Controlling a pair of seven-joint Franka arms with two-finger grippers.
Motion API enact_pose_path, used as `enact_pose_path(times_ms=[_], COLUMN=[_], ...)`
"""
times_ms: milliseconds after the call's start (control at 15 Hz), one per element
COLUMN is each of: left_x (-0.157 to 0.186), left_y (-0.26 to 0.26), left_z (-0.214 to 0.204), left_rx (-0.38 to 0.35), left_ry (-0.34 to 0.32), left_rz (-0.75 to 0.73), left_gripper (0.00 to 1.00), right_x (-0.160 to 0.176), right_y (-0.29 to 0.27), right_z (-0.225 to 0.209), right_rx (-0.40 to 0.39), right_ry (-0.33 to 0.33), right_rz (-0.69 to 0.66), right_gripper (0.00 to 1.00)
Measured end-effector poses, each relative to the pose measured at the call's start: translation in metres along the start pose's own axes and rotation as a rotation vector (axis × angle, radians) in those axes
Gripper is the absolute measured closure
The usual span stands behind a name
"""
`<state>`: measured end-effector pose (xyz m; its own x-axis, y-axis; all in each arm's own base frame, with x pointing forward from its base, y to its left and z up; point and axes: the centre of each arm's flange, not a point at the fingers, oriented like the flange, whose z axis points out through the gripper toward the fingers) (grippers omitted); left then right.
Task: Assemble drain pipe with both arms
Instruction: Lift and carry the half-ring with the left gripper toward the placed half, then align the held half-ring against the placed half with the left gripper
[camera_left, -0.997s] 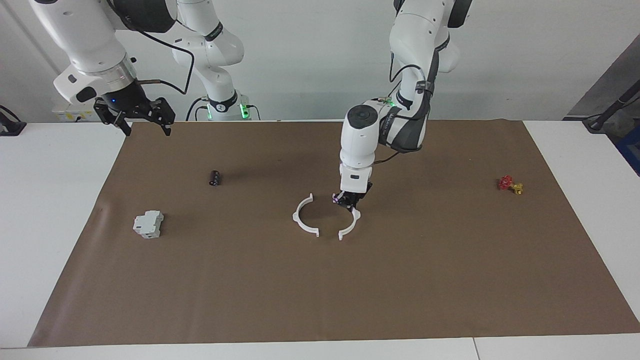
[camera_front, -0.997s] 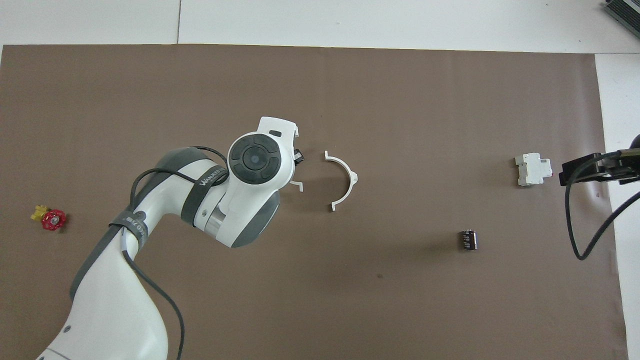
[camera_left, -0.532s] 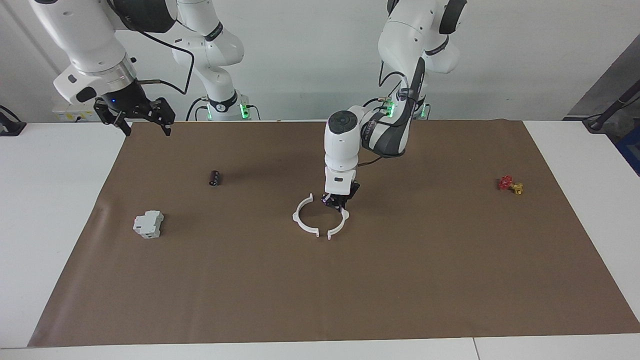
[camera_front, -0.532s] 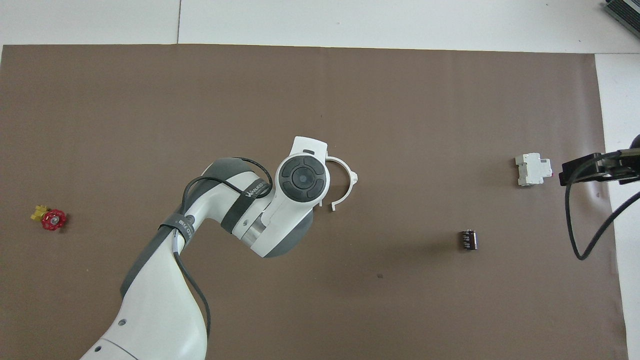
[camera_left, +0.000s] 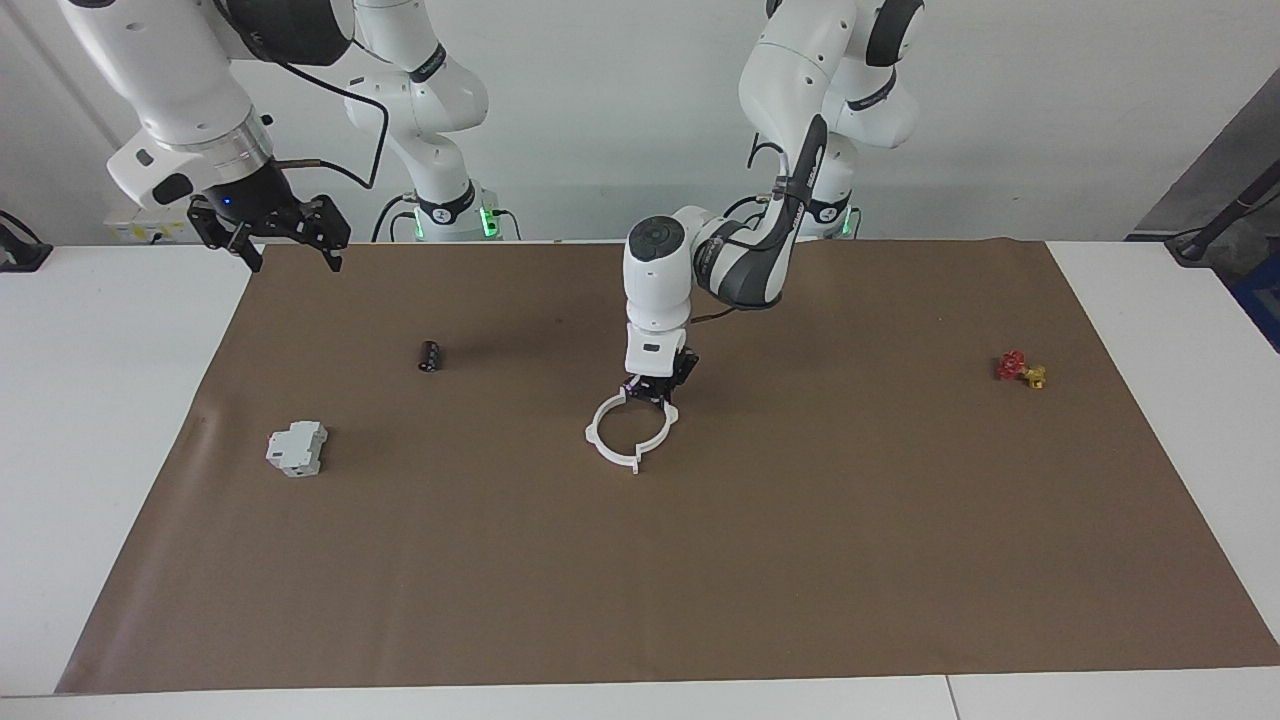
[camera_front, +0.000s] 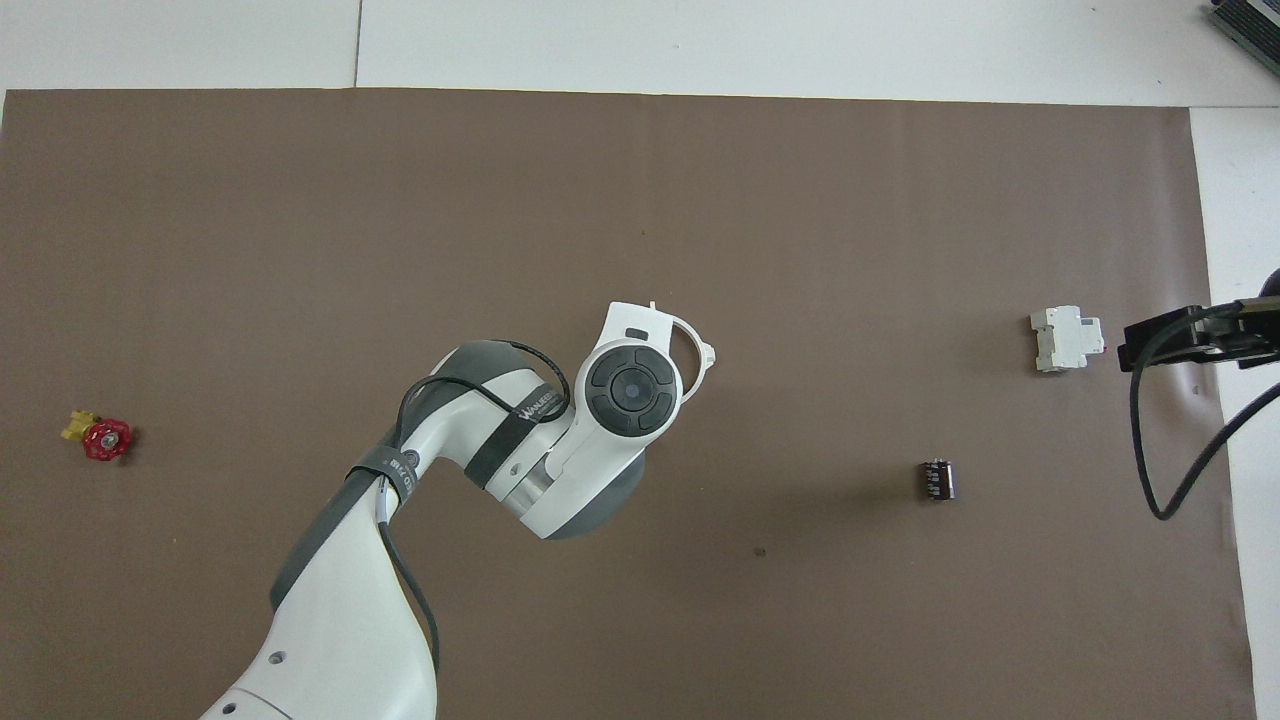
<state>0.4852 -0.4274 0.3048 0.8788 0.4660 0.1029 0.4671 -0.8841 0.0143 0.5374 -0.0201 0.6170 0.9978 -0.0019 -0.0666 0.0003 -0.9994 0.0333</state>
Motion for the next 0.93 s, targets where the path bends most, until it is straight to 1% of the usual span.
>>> enact_pose_path(times_ms=[532,931], left_x=[0.0075,0.0080], left_y=[0.0008,0.0002], left_z=[-0.0018,-0.0010], left_rx=[-0.033,-0.034], left_ry=[0.014,0.014], left_rz=[-0.035,-0.036], left_gripper=[0.93,0.93], right_x=[0.0000,0.0000], right_y=[0.0000,0.0000], right_z=[0.0000,0.0000], right_rx=[0.000,0.000], right_ry=[0.000,0.000], right_rz=[0.000,0.000], right_gripper=[0.00,0.00])
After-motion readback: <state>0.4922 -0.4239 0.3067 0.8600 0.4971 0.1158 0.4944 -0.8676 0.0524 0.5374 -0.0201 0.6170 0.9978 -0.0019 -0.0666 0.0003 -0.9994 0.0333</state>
